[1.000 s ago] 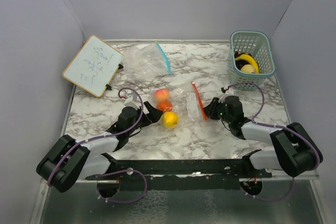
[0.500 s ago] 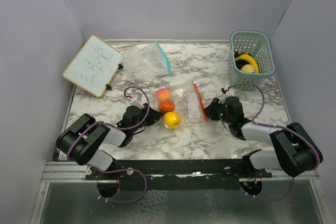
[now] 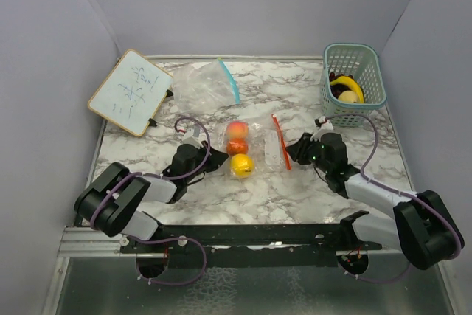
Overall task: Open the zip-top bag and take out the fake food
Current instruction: Pick up the fake fruit from the zipper food storage bag.
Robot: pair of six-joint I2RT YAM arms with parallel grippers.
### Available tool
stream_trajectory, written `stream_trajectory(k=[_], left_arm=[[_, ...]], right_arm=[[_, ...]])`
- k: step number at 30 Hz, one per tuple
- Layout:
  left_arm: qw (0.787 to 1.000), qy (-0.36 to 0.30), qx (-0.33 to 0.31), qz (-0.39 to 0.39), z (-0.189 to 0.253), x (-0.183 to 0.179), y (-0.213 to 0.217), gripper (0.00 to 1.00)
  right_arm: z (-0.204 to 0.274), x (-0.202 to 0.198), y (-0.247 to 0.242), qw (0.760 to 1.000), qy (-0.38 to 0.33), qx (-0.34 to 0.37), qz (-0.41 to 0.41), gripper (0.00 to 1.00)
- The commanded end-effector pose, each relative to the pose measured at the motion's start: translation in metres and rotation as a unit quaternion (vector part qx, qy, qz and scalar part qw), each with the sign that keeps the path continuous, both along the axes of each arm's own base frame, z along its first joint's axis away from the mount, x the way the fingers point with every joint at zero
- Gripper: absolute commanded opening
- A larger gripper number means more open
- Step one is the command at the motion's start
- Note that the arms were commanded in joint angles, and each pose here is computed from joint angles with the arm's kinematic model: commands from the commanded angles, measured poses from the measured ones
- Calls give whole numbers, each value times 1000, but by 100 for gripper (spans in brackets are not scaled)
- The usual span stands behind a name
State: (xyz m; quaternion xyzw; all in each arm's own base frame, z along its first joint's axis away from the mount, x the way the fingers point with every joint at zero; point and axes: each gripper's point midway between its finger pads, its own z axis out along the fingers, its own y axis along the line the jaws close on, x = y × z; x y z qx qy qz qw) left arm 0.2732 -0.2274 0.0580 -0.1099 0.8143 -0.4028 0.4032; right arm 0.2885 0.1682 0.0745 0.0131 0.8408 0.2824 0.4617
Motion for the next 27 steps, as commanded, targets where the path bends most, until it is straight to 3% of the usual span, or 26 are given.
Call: stream_trajectory(k=[1, 5, 12, 27], left_arm=[[1000, -12, 8, -13, 3, 6, -3, 0], [1000, -9, 6, -17, 1, 7, -5, 0], [1000, -13, 16, -14, 3, 8, 0, 0], [999, -24, 20, -24, 9, 9, -2, 0]], right_arm=[[12, 13, -6, 999, -15, -27, -16, 23], [3, 15, 1, 1000, 1, -24, -3, 23], [1, 21, -20, 997, -4, -55, -54, 22], [5, 1, 43, 993, 4, 64, 99, 16]])
